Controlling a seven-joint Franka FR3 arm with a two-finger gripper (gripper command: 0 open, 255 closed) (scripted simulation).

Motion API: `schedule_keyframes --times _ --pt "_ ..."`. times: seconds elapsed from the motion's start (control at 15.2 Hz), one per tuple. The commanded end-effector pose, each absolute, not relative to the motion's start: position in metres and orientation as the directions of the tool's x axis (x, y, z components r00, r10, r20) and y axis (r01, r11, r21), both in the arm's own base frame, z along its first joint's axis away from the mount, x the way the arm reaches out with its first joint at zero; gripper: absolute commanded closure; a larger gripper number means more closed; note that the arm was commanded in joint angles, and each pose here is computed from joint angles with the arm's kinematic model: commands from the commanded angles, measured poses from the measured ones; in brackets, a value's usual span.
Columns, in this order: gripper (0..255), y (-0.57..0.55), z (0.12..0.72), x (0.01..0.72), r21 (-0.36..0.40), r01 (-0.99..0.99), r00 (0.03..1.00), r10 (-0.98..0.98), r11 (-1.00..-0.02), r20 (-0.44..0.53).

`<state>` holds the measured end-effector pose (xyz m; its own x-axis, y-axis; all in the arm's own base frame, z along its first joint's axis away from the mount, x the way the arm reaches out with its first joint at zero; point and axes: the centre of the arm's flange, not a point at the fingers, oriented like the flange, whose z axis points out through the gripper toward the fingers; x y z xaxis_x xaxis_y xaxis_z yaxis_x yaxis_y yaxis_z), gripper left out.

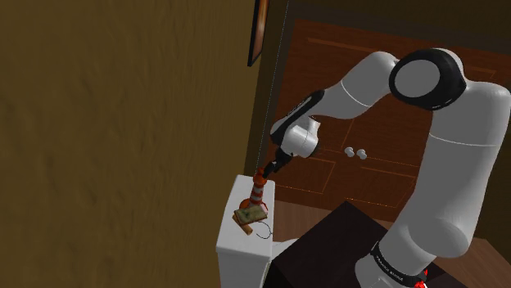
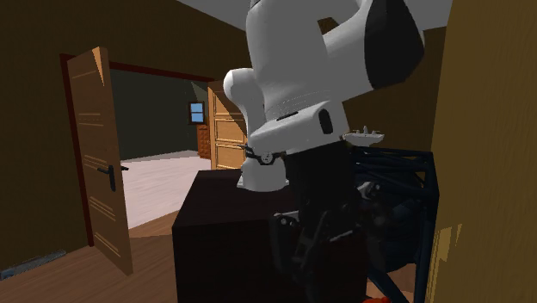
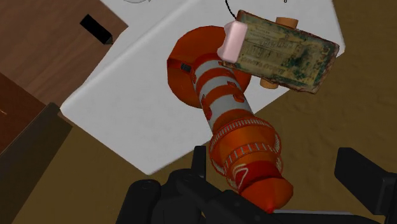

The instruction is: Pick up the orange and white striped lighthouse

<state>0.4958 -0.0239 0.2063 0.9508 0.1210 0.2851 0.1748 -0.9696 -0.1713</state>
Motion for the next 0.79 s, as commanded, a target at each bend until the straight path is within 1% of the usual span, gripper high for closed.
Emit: schedule_keyframes --times 0.0,0.66,0.73 --pt "0 -0.021 0.184 0.511 -0.18 0.179 0.945 0.118 -0.967 0.304" --pt "0 -0.021 0.139 0.514 -0.182 0.18 0.944 0.118 -0.967 0.308" --pt "255 -0.021 0.138 0.514 -0.182 0.18 0.944 0.118 -0.967 0.308"
